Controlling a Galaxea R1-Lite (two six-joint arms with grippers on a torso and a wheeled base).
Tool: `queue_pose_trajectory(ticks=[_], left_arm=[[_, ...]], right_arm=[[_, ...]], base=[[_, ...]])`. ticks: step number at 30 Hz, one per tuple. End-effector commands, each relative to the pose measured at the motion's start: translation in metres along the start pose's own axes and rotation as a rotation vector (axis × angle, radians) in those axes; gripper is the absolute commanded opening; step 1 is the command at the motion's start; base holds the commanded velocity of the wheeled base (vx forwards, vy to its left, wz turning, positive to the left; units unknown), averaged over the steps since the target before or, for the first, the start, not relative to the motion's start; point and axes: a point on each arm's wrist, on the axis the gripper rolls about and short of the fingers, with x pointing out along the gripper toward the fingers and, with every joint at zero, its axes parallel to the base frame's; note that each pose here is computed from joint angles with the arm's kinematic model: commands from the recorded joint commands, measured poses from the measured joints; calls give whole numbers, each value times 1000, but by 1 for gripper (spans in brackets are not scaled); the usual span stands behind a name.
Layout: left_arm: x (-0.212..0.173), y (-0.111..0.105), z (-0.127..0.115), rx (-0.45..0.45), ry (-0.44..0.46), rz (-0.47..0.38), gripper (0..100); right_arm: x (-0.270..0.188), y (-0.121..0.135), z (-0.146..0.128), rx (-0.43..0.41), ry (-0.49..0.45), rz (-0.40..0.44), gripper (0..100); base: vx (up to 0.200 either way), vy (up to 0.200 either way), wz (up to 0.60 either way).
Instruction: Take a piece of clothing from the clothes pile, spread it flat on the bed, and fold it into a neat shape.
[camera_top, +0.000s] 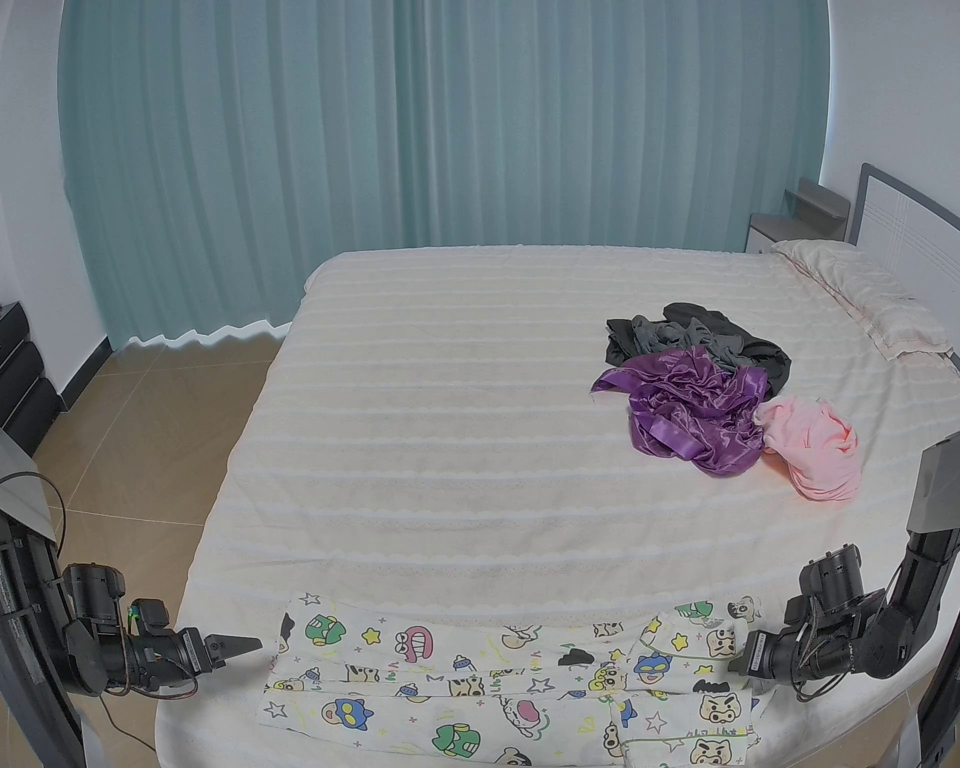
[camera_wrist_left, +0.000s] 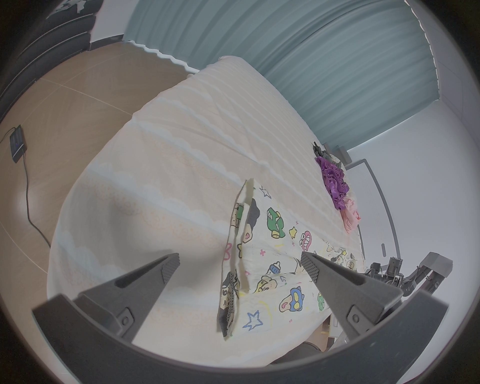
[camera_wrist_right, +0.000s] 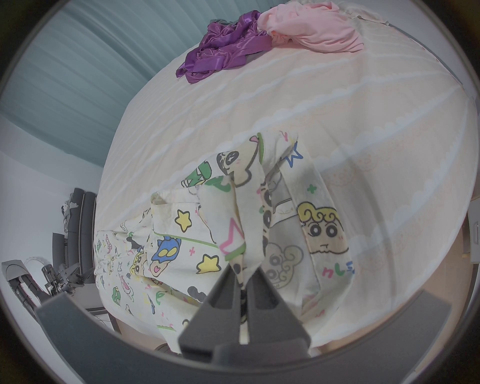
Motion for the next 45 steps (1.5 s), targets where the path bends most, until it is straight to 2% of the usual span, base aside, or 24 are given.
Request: queue_pose_trajectory(ticks=[1,4,9,11,17,21,26,43,44,45], left_arm=[[-3,-4,-1,8,-4,0,100],[-2,-14,7,22,-33,-25,100],[16,-44,37,-50,-114,-71,100],[29,-52,42,-7,-129,-49,100],[61,-54,36,22,-46,-54,100],[69,-49,30,83,-11,-33,100],[72,-43,27,131,-16,15,100],[87,-45,26,185,8,-1,100],[88,-44,26,186,9,-1,0],[89,-44,26,187,8,-1,0]], right_arm=[[-2,-1,-2,3,8,2,100],[-3,-1,-3,-3,12,7,100],[-6,1,-3,-2,7,27,100],[-10,0,-5,-4,3,33,100],[-21,2,-3,-9,-67,74,100],[-22,2,-6,-15,-67,81,100],[-23,2,-6,-17,-69,83,100],[-22,2,-7,-15,-60,78,100],[-22,2,-7,-15,-59,79,100],[-22,2,-7,-17,-59,79,100]], base=[[0,0,0],[0,0,0],[0,0,0],[0,0,0],[0,0,0],[0,0,0],[0,0,0],[0,0,0],[0,0,0],[0,0,0]])
